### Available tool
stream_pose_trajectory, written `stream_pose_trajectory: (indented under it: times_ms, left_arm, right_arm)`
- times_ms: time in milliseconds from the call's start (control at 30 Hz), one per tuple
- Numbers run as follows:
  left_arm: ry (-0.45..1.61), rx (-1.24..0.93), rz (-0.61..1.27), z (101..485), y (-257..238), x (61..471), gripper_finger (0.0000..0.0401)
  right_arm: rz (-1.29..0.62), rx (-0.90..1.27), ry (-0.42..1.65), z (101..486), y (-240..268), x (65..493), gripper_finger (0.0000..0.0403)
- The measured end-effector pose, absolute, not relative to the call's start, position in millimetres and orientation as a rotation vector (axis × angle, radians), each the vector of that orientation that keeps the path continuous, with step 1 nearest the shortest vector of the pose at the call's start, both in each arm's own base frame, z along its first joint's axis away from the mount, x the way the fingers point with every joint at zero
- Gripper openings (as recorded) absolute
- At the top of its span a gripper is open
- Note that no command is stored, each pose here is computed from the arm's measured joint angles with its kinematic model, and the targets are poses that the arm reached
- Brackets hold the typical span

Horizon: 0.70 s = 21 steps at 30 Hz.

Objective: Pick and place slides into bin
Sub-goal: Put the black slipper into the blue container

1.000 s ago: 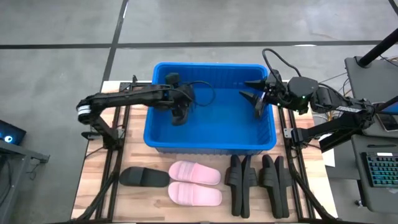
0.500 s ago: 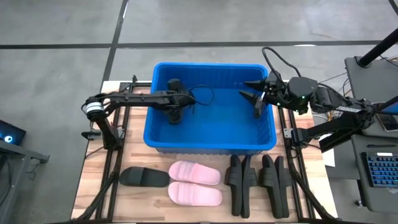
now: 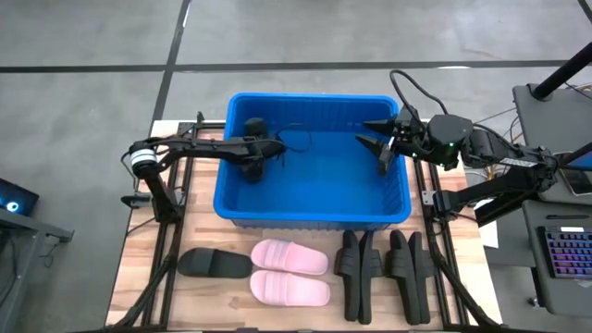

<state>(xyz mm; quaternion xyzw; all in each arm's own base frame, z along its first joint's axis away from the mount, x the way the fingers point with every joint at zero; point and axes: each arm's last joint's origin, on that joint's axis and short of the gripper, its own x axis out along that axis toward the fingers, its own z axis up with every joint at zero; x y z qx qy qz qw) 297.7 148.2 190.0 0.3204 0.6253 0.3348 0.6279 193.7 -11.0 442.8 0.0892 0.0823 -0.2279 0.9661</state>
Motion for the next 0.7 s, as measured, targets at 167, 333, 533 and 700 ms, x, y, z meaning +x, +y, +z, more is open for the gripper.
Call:
stream_pose_trajectory:
  times_ms: [167, 333, 533, 700]
  left_arm:
    - [1.382, 0.771, 0.733, 192.0, 154.0, 303.5, 0.0001]
    - [1.366, 0.751, 0.703, 188.8, 160.0, 304.2, 0.0001]
    - [1.401, 0.740, 0.683, 178.2, 165.0, 304.0, 0.0001]
    - [1.459, 0.738, 0.647, 169.1, 166.6, 301.8, 0.0001]
  right_arm:
    - [-0.461, 0.180, 0.167, 442.7, -11.0, 193.8, 0.0206]
    - [-0.461, 0.180, 0.168, 442.7, -10.9, 193.8, 0.0206]
    - [-0.460, 0.180, 0.168, 442.7, -10.9, 193.8, 0.0206]
    - [-0.460, 0.180, 0.168, 442.6, -10.9, 193.8, 0.0206]
